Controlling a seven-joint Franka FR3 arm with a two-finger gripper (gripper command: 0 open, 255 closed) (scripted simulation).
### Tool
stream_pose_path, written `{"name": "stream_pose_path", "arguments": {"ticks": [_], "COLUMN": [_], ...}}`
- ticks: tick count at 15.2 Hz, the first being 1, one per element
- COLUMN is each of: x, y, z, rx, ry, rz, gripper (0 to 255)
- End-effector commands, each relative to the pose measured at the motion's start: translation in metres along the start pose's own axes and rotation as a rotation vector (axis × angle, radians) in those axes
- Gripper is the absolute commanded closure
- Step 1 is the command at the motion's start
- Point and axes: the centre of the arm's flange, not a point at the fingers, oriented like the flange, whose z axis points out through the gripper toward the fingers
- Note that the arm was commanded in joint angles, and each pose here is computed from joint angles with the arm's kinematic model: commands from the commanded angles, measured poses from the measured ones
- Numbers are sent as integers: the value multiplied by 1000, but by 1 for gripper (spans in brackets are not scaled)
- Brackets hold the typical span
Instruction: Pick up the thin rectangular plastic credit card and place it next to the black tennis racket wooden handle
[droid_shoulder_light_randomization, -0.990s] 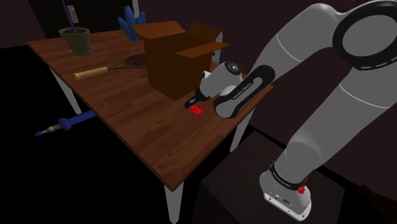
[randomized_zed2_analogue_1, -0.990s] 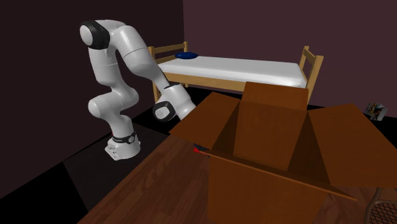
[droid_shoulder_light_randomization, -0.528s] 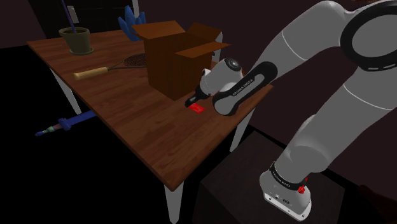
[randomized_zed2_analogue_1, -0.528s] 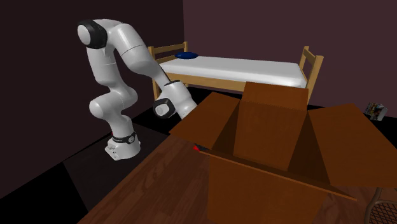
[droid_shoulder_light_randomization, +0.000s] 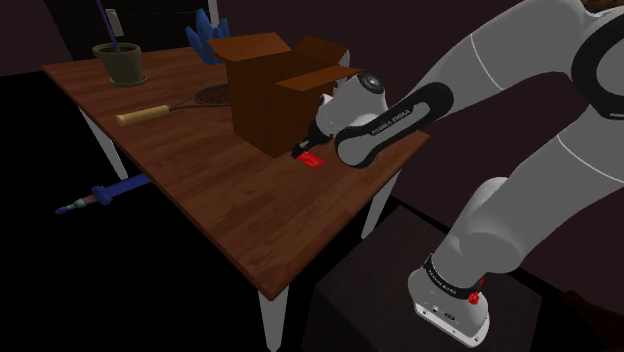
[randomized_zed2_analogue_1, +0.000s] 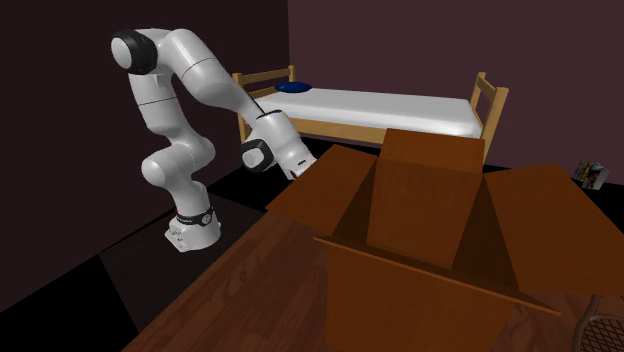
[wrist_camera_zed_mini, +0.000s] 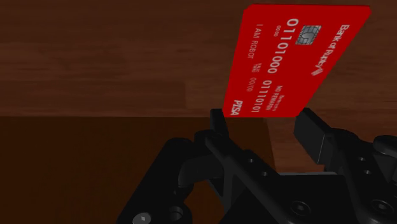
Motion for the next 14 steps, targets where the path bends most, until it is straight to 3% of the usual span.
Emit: {"name": "stream_pose_path", "arguments": {"ticks": [1,10,14], "x": [6,32,59], "y": [-1,0,-23], "z": [-8,-48,-30], "rx": [0,0,0], "ry": [-1,-1,-1], "rz": [0,0,0], "gripper": [255,255,255]}}
